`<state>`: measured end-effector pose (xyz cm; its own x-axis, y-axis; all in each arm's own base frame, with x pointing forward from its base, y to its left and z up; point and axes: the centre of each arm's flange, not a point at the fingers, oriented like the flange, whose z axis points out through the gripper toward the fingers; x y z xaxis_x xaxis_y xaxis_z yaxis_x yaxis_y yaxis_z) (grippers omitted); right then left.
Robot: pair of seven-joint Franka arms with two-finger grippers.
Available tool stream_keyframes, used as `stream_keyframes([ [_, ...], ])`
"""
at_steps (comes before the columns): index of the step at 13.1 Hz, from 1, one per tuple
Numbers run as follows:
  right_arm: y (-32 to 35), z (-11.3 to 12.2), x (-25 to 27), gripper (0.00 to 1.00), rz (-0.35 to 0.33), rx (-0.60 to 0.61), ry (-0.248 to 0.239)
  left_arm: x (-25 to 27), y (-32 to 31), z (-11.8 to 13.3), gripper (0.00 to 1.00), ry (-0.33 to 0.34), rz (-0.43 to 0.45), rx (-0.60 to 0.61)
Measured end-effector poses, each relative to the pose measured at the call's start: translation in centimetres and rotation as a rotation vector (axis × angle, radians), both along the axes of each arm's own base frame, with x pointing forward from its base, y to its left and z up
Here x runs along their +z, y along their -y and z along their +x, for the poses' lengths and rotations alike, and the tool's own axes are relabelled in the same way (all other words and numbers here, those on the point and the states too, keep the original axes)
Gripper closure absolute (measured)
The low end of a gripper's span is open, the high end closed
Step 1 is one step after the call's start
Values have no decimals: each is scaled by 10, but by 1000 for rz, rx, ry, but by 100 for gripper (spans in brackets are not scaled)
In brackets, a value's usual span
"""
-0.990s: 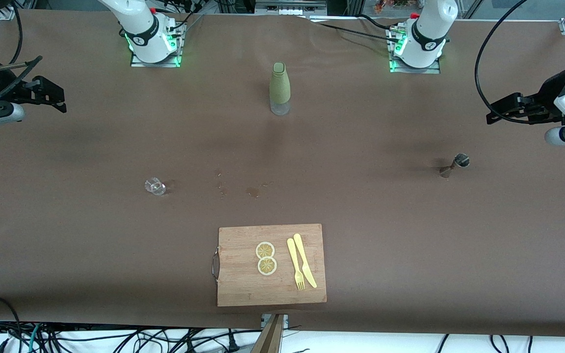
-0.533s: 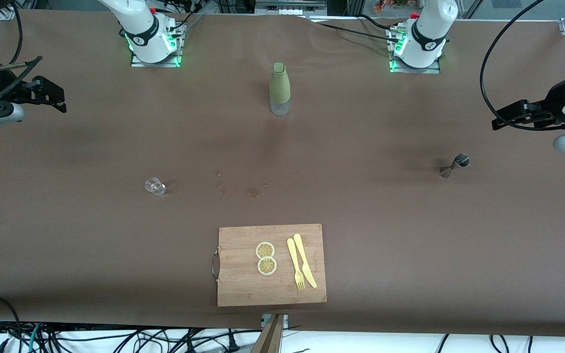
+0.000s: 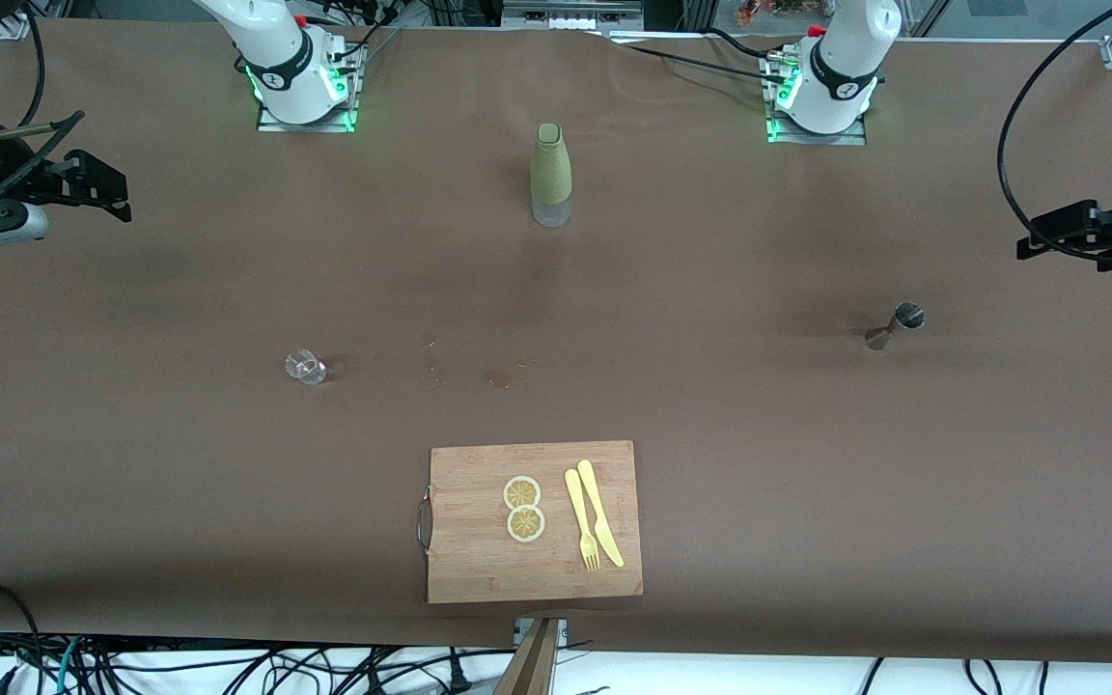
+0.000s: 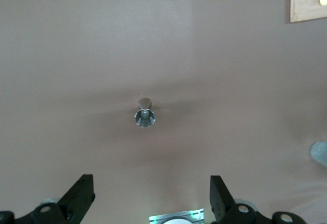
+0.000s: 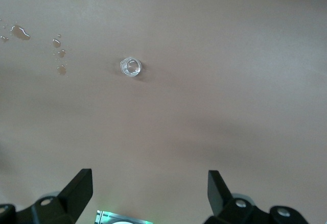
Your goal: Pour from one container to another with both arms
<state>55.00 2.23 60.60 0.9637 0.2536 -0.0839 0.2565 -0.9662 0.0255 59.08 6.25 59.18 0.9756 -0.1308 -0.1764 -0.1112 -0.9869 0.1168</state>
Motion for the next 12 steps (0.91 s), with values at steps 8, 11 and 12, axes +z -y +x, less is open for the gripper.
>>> stream_keyframes([
  [8,0,0,-5,0,0,0,-11,-52,-83,3,0,-40,-171,-188],
  [11,-5,-1,-7,0,30,1,-21,-78,-108,2,0,-45,-262,-302],
  [12,-7,-3,-8,0,50,6,-31,-91,-118,1,0,-51,-318,-332],
])
